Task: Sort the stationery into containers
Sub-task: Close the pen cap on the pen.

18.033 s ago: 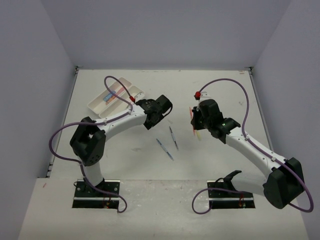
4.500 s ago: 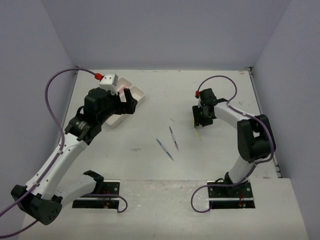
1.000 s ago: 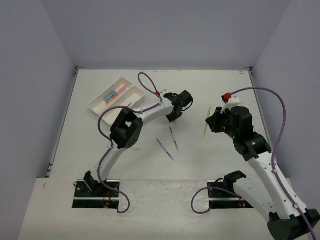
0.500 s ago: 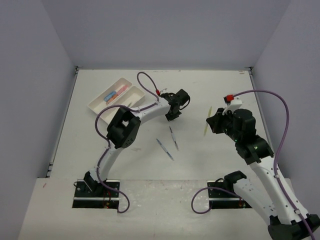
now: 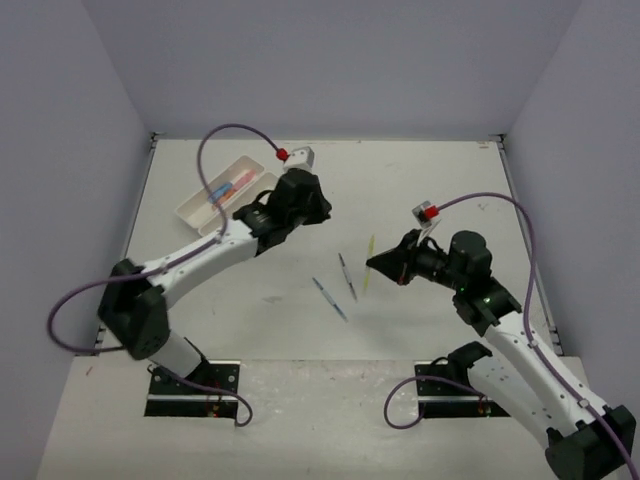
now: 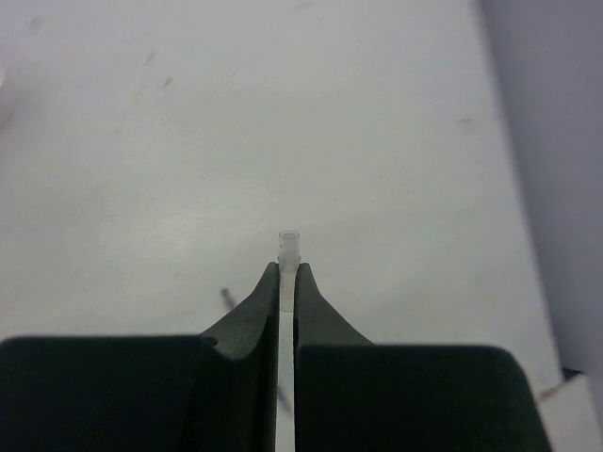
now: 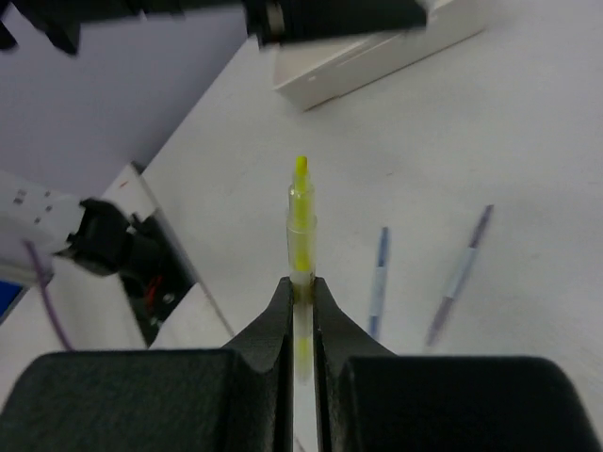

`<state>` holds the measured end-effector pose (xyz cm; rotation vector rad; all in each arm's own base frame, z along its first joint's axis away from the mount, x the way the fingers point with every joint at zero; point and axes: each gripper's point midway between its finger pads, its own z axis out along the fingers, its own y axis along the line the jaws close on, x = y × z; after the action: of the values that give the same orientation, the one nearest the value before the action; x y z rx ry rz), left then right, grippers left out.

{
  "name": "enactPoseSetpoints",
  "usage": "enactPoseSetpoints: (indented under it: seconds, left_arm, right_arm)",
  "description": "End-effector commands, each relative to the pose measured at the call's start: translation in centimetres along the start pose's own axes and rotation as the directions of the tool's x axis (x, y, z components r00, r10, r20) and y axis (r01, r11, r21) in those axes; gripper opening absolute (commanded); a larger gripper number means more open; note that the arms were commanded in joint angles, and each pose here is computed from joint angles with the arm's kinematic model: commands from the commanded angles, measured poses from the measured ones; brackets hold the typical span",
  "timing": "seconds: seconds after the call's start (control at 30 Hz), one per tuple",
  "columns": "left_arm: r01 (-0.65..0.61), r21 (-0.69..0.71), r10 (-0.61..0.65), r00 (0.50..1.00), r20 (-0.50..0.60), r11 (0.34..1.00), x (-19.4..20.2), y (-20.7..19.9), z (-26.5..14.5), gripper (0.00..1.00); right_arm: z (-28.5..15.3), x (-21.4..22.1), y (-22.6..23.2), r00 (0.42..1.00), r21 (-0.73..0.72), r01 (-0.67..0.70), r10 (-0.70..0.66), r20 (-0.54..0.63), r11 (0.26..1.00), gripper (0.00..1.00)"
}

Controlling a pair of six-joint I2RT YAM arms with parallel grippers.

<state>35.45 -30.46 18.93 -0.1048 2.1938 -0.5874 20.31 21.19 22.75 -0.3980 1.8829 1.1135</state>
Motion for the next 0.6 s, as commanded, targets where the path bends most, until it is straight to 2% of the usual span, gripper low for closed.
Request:
enactPoseSetpoints:
  seconds: [0.0,0.03,0.1,0.13,0.27,0.57]
  left_arm:
    - [-0.176,0.424,0.045,0.953,0.301,0.888,-6.4,-6.6,-9.2,0.0]
    - [-0.189,0.476,0.042,0.952,0.303,0.859,-5.4,-6.5,-10.4,0.0]
    - [-0.229,0.579,-0.012,0.924,0.382,0.783,-6.5,-7.7,-14.9,0.0]
    - [-0.25,0.62,-0.019,0.92,0.393,0.744,-5.7,-7.6,-16.3,0.0]
    - [-0.316,0.722,-0.041,0.902,0.43,0.616,-4.7,-8.3,-21.0,0.0]
    - [-0.317,0.774,-0.036,0.916,0.4,0.549,-3.3,-8.3,-23.5,0.0]
  right_arm:
    - [1.4,-0.3,7.8,0.998,-0.353,0.027,-0.005,0.063,0.935,0.0]
    - [1.8,0.2,8.3,0.998,-0.381,0.003,0.022,0.062,0.925,0.0]
    - [2.0,-0.3,9.9,0.993,-0.442,-0.018,0.067,0.095,0.897,0.0]
    - [2.6,-0.2,10.4,0.992,-0.451,-0.039,0.088,0.089,0.892,0.0]
    - [3.7,-0.2,12.6,0.994,-0.483,-0.036,0.082,0.074,0.875,0.0]
    - [5.3,-0.5,13.5,0.998,-0.435,-0.004,0.034,0.062,0.9,0.0]
